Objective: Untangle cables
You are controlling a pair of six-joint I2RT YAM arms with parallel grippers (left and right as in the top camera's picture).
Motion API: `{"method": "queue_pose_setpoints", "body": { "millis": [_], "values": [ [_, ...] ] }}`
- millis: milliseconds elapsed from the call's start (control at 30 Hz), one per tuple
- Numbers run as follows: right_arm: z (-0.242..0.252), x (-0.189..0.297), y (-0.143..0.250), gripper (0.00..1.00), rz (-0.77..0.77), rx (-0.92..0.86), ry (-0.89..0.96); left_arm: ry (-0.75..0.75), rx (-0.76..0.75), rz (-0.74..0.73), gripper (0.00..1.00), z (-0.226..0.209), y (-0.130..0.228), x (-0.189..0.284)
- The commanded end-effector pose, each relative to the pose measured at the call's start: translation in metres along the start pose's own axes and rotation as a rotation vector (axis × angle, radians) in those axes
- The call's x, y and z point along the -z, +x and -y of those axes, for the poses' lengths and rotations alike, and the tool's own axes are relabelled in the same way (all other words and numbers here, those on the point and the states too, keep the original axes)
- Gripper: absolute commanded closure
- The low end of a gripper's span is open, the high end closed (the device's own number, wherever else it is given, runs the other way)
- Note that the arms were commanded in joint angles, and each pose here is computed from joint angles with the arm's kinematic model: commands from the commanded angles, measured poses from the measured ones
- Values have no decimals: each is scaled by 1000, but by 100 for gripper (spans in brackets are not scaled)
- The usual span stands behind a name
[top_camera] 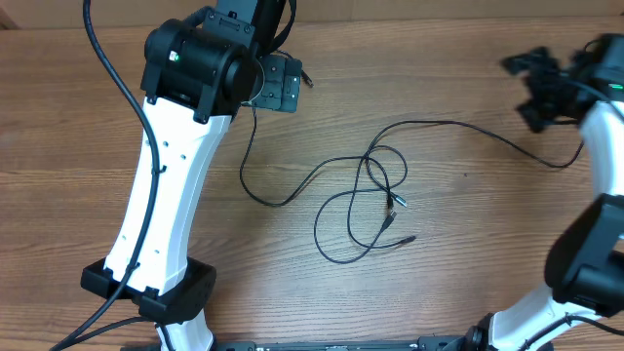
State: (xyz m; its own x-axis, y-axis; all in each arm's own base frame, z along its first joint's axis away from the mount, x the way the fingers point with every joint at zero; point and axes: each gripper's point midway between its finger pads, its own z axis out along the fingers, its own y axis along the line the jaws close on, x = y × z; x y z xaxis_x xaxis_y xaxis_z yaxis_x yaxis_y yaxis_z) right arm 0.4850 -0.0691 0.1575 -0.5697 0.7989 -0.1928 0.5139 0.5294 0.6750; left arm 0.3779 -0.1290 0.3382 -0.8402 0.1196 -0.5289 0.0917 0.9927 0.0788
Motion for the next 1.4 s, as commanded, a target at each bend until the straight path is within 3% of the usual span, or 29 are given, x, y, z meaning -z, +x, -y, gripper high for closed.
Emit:
{"method": "queue_pose_setpoints", "body": {
  "millis": [0, 400, 900, 933, 967, 1000, 1167, 1367],
  "values": [
    [-28, -22, 32, 0, 2, 74, 16, -6, -21, -23, 0, 0, 5, -3],
    [-44, -95, 150, 0, -45, 282, 217, -11, -26, -45, 0, -2, 10, -3],
    [15, -151, 185, 2, -157, 271, 360, -14, -36, -55, 0, -3, 12, -2],
    [18, -153, 186, 13, -162, 269, 366, -14, -36, -55, 0, -3, 12, -2],
    [20, -154, 186, 48, -164, 268, 370, -14, -36, -55, 0, -3, 12, -2],
    [21, -155, 187, 96, -168, 268, 373, -14, -36, -55, 0, -3, 12, -2],
    [10, -156, 188, 96, -177, 280, 327, -14, -36, -55, 0, -3, 12, -2],
    [-62, -128, 156, 96, -104, 422, 145, -14, -36, -55, 0, -3, 12, -2]
  ]
}}
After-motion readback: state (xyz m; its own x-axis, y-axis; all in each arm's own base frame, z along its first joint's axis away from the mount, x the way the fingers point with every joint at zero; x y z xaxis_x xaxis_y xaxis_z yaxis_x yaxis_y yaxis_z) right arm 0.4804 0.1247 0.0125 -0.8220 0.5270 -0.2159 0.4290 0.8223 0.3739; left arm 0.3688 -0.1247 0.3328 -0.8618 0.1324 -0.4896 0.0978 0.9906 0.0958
